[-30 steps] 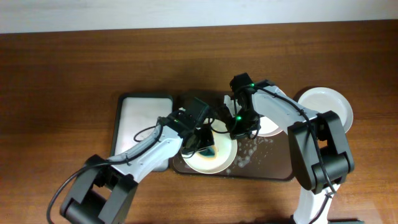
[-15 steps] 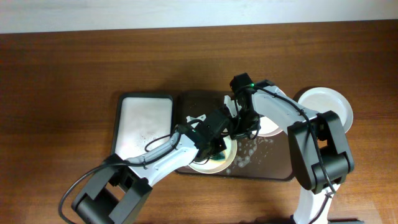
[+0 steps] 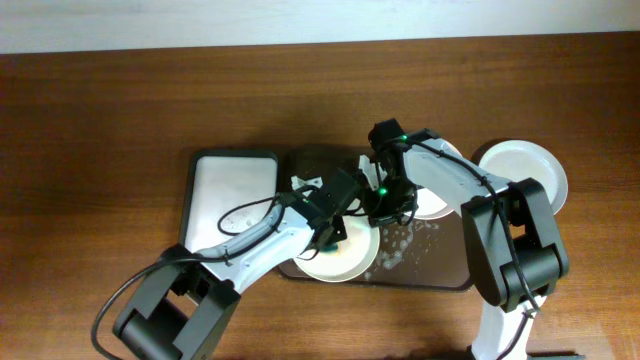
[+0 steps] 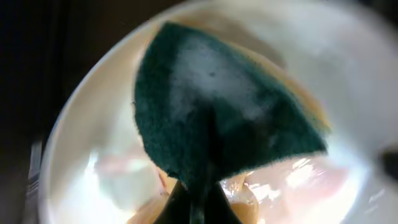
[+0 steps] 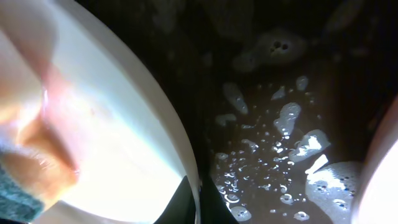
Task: Clean dirty plates on tray and stack at the side
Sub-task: 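Scrub the tilted plate with the sponge in the left gripper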
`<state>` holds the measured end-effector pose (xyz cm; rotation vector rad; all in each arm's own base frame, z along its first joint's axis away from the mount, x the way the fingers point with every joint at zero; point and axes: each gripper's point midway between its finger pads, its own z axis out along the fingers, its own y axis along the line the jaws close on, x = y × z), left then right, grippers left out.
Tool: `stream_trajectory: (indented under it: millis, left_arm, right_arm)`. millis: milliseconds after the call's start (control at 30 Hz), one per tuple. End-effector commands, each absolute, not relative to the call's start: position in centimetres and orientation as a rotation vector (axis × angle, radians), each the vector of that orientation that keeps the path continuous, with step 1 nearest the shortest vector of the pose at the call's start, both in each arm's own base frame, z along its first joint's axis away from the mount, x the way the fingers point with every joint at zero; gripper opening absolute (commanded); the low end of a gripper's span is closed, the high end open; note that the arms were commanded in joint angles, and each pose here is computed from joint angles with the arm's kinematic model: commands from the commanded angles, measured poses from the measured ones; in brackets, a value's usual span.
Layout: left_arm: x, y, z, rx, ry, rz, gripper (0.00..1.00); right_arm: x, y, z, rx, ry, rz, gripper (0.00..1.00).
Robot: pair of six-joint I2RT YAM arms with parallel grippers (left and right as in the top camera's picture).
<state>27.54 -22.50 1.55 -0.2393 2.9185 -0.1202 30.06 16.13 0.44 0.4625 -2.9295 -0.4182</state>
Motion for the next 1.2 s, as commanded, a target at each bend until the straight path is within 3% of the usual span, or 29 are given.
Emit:
stream_trajectory:
  millis: [0, 267, 367, 733, 1000, 1167]
  left_arm:
    - [25.0, -21.0, 0.8, -0.018, 3.035, -0.061, 0.00]
    - [29.7, -20.0, 9.6, -0.126, 2.763, -0.285, 0.00]
    - [30.3, -21.8, 10.8, -0.114, 2.720, -0.429, 0.00]
    - [26.4, -24.4, 4.3, -0.706, 2.882, -0.363, 0.00]
    - [25.6, -24.3, 0.3, -0.623, 2.892, -0.147, 0.00]
    - [28.7, -20.5, 1.1, -0.553, 2.678, 0.109, 0.00]
  right_arm:
    - [29.6, 15.3, -0.2, 0.465, -2.924, -0.345, 0.04]
    - [29.6, 15.3, -0.2, 0.464, -2.924, -0.345, 0.05]
    - [29.6, 15.3, -0.2, 0.465, -2.924, -0.345, 0.04]
    - [29.5, 15.3, -0.2, 0.465, -2.923, -0.345, 0.05]
    - [29.5, 15.3, -0.2, 0.464, -2.920, -0.344, 0.04]
    - [29.5, 15.3, -0.2, 0.463, -2.919, -0.344, 0.04]
